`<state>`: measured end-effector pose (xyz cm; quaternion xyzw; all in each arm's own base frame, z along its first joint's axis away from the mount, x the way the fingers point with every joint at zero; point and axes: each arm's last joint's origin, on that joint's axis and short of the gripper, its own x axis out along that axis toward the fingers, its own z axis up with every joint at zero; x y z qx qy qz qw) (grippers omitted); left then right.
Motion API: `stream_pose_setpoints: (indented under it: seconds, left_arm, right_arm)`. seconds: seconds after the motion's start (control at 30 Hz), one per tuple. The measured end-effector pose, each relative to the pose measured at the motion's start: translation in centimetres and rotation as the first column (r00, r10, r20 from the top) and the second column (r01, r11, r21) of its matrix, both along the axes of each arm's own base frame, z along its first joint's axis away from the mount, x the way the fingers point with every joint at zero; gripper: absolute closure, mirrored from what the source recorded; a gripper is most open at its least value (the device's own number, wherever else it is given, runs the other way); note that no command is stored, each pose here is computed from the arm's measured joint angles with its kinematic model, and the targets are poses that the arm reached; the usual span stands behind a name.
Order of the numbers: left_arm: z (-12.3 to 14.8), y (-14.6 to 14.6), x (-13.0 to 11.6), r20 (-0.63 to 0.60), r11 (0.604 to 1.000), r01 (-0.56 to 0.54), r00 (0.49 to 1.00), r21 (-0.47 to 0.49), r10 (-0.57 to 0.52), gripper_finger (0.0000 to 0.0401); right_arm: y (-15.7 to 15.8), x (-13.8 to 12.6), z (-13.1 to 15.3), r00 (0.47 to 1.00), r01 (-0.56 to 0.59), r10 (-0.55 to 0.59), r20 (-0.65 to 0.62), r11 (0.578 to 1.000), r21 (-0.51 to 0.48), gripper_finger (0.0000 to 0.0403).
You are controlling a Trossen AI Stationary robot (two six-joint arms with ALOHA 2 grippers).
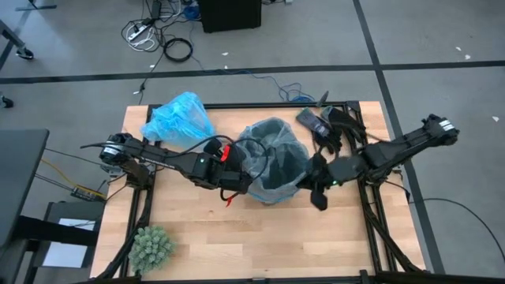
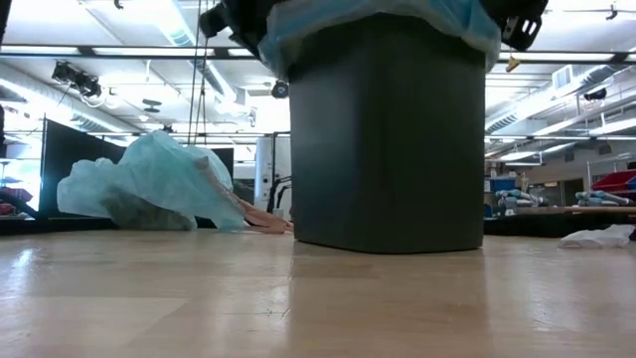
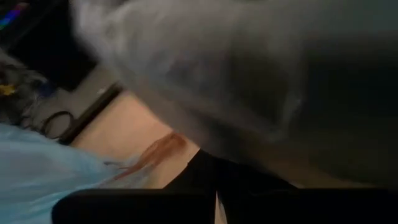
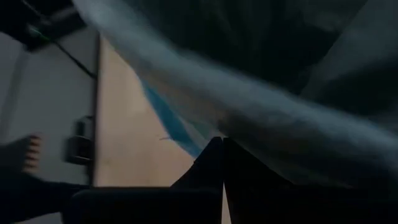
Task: Place trash/remove bag and relplace
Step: Insert a new trash bag into the bin
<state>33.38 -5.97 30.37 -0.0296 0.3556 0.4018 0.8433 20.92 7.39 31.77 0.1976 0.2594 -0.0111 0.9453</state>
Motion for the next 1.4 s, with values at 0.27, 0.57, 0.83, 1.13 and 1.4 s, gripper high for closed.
stream_pose_setpoints:
  seconds: [0.27,0.57,0.83,1.13,1.4]
  left_arm:
    - [2.9,-1.4,0.3,-0.009,0.987,0.149,0.989,0.051,-0.149,0.0384]
    - [1.2,-1.2,-0.2,-0.129,0.98,0.175,0.978,0.09,-0.163,0.0384]
    - [1.2,-1.4,-0.5,-0.095,0.985,0.161,0.983,0.062,-0.155,0.0384]
    - [4.0,-1.5,-1.8,-0.015,0.968,0.244,0.97,0.064,-0.243,0.0384]
    - [5.5,-1.6,-1.7,0.124,0.963,0.269,0.955,0.017,-0.269,0.0384]
  right_arm:
    - [3.0,2.1,-3.0,0.995,0.009,-0.019,-0.095,0.995,-0.096,0.0403]
    - [4.5,2.2,-4.8,0.982,0.104,-0.126,-0.142,0.982,-0.157,0.0403]
    - [6.2,0.6,-4.2,0.981,0.17,-0.18,-0.067,0.976,-0.138,0.0403]
    - [6.3,0.6,-2.1,0.988,0.137,-0.129,0.088,0.985,-0.102,0.0403]
    - [6.8,0.7,-0.6,0.978,0.076,-0.055,0.2,0.992,-0.1,0.0403]
